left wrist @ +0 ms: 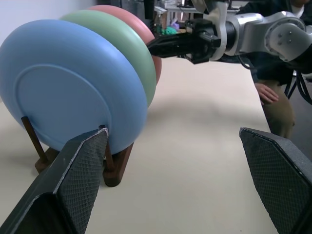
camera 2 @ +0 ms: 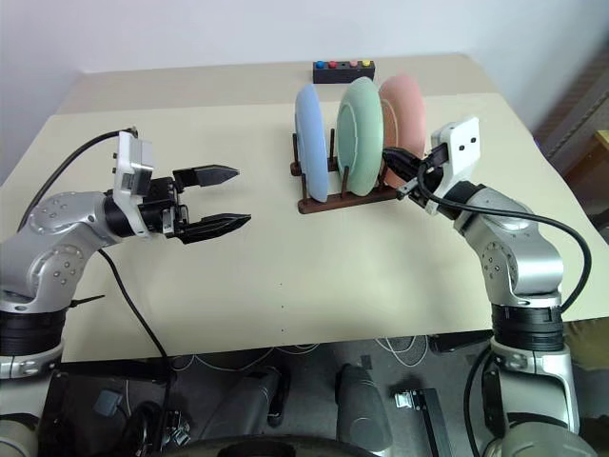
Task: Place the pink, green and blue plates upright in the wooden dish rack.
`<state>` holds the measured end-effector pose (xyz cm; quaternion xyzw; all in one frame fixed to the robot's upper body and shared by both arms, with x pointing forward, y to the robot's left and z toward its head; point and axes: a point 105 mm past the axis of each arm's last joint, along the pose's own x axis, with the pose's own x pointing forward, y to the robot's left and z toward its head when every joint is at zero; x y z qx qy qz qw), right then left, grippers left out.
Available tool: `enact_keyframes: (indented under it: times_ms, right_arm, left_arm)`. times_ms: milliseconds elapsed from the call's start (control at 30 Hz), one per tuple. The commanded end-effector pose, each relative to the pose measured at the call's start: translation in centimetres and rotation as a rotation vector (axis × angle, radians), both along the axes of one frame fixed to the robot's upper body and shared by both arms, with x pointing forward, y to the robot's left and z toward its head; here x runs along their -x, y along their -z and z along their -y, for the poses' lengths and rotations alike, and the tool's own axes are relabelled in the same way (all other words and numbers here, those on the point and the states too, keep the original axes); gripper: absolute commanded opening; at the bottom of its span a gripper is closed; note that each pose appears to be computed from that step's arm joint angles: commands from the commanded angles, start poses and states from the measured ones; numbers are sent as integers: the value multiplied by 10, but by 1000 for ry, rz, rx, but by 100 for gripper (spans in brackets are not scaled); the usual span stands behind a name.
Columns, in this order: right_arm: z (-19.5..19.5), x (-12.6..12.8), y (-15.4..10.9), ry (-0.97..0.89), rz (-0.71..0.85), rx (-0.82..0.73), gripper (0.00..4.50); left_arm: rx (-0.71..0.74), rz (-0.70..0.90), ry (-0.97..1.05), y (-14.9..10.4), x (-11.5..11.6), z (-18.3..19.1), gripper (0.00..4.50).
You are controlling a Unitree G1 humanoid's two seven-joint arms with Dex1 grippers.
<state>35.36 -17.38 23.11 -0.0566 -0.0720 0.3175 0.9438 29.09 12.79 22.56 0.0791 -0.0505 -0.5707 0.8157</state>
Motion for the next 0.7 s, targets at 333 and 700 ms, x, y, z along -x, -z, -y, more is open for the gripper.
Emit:
enact_keyframes:
  times_ms: [333, 700]
  right_arm:
    - [1, 9, -59, -15, 178, -56, 5]
    - [0, 69, -79, -344, 69, -253, 5]
  left_arm:
    - [1, 30, -8, -6, 3, -3, 447]
    - [-18, 50, -50, -11, -11, -21, 447]
